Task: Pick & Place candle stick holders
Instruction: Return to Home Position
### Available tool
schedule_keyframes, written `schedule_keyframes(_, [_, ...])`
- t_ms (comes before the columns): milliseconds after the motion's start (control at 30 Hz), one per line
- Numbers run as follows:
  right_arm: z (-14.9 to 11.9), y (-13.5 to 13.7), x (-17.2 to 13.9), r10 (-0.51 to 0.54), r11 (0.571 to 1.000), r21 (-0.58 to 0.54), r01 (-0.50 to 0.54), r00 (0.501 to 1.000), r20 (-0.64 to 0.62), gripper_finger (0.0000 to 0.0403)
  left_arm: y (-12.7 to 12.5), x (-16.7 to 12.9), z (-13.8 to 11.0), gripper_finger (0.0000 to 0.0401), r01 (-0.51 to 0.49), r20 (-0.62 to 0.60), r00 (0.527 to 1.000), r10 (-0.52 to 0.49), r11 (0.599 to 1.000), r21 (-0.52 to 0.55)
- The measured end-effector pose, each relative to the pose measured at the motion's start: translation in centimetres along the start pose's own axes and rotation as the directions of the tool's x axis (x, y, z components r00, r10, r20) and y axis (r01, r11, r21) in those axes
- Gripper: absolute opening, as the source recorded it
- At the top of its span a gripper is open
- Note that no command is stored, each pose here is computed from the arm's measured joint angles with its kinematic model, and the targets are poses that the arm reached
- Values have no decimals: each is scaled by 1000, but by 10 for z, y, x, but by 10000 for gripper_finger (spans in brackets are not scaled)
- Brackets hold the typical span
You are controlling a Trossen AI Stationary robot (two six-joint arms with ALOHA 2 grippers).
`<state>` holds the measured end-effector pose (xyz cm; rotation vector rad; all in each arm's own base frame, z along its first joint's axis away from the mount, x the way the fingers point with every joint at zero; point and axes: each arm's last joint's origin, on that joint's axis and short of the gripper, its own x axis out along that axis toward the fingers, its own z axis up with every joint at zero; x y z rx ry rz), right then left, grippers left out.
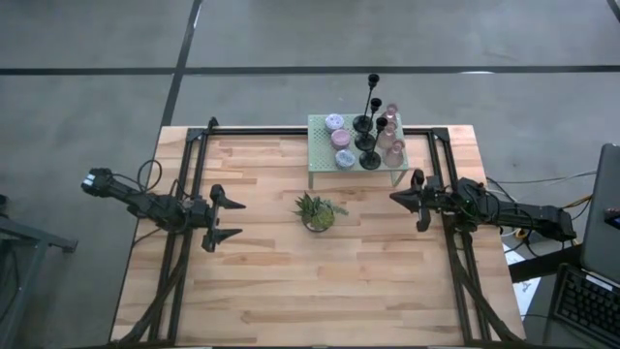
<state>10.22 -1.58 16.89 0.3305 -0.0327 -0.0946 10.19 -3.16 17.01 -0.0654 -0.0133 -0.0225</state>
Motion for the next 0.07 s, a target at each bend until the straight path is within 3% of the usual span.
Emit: schedule_keyframes(67, [0, 0, 0, 0, 1000, 0, 0, 1000, 0, 9, 0, 0, 0, 335, 0, 0, 1000, 0, 1000, 0])
